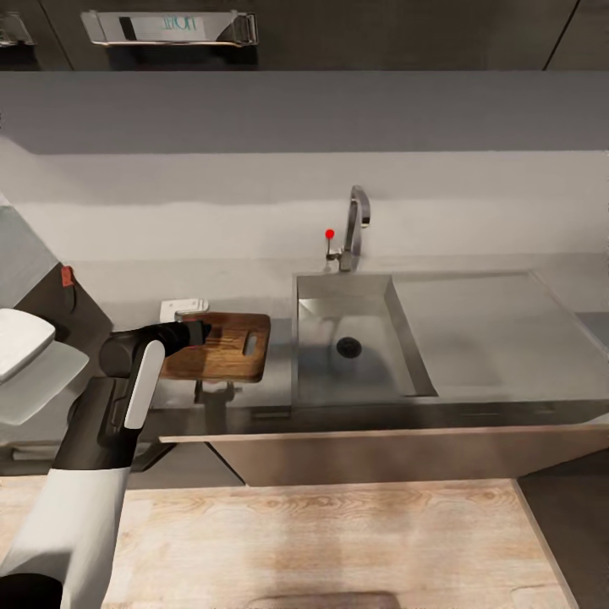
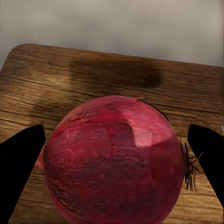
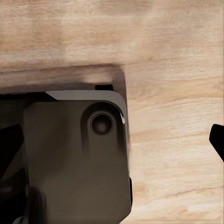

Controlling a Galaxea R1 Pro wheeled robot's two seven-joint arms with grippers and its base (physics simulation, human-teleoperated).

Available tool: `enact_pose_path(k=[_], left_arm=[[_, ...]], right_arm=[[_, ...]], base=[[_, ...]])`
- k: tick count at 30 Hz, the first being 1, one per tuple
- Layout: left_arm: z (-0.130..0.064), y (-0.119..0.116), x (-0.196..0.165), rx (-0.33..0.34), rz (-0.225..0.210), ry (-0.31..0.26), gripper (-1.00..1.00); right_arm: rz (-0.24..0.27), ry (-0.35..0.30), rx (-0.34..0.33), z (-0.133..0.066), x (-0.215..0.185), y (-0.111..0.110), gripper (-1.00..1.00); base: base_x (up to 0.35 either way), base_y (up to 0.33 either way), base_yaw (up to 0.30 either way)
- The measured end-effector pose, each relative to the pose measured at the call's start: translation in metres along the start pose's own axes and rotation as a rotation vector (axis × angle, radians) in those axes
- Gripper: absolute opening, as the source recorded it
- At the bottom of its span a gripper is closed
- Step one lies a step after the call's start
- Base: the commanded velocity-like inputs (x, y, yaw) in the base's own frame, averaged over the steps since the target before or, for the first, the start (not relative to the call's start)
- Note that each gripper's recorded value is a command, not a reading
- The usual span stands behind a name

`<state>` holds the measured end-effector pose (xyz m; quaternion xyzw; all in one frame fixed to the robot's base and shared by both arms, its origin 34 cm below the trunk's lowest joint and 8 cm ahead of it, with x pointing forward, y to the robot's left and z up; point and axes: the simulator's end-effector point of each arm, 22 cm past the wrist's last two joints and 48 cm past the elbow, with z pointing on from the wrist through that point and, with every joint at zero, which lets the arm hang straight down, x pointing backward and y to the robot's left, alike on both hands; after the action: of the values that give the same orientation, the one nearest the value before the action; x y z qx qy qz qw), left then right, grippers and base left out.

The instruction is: In the kitchen, take the Vidalia onion out of the sink, dice it on the chopping board with the paring knife, put the diced onion into the bowl on the countertop, then place both the paring knife and the chopping board into the sink.

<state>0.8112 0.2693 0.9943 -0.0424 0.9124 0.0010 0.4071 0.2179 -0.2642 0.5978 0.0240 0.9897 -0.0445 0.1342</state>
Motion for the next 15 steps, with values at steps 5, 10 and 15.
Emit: enact_pose_path(k=[5,10,15], left_arm=[[-0.0003,0.0001,-0.0003,0.000,0.000,-0.001,-1.00],[-0.0004,0.0000,-0.0005,0.000,0.000,-0.001,-1.00],[-0.0004,-0.0001,-0.0005,0.000,0.000,-0.001,-1.00]], right_arm=[[0.002,0.001,0.004,-0.0001,0.0003,-0.0006,1.00],[0.002,0.001,0.002,-0.0001,0.0003,0.0001,1.00],[0.002,0.002,-0.001,-0.0002,0.0006,0.0013,1.00]], base=[[-0.016,0.000,0.000],[-0.002,0.000,0.000],[0.000,0.000,0.000]])
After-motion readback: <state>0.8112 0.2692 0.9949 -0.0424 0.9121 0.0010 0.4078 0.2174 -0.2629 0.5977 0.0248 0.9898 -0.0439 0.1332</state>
